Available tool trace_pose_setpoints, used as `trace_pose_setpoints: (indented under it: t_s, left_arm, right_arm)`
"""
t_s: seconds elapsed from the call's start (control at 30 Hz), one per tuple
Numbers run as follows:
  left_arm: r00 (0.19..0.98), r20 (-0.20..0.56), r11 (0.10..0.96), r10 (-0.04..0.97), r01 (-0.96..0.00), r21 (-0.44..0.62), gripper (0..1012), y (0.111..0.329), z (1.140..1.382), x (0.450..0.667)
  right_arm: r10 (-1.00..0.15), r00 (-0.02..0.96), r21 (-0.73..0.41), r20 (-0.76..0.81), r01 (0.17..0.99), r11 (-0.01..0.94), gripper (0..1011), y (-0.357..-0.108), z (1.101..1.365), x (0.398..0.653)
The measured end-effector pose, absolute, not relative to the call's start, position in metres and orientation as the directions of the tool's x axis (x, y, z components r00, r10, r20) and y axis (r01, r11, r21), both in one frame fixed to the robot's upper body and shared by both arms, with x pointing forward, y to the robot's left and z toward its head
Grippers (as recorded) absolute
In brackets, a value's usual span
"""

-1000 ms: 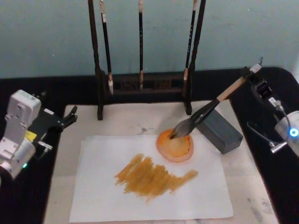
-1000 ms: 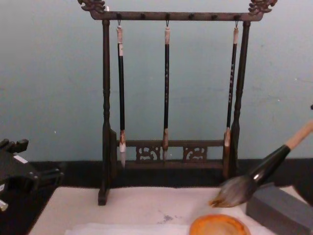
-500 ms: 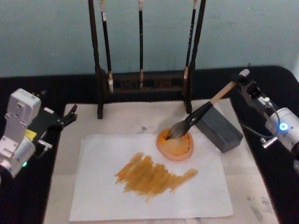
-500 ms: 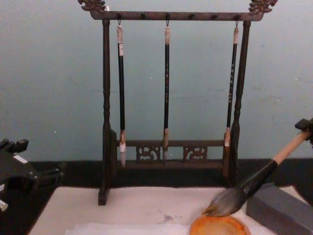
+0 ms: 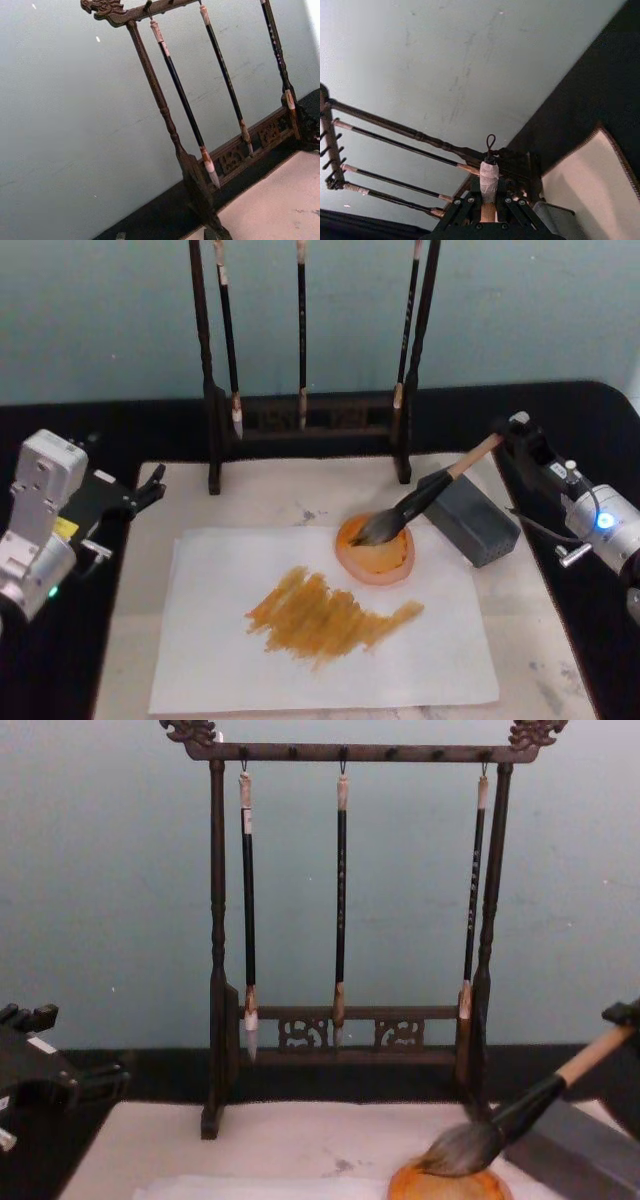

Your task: Pick up the brush from the inkstone, write on the paper, then place the brush back to its original position.

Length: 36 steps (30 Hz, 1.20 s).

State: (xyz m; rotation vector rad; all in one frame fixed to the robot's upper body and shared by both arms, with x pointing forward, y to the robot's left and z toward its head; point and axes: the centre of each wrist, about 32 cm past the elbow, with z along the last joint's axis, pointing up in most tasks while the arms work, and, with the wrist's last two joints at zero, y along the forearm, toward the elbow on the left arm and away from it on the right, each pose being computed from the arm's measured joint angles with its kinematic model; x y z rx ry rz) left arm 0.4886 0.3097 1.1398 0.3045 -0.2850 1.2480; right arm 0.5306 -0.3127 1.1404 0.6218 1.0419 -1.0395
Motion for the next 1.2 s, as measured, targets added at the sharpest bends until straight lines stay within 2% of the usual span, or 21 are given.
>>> trace_pose_setpoints:
  t_s: [0.33, 1.2]
  left_arm:
    - [0.292, 0.374, 0.287, 0.880, -0.955, 0.070, 1009, 0.3097, 1.1398, 0.4886]
    - [0.292, 0.374, 0.287, 0.880, -0.955, 0.070, 1009, 0.3097, 1.1398, 0.4886]
  right_arm:
    - [-0.390, 0.104, -0.070, -0.915, 0.911, 0.407, 163, -0.3151, 1.1343, 0.5329]
    - [-0.462, 0.133, -0.076, -0.877, 0.911, 0.406, 163, -0.3143, 1.1317, 0.5381]
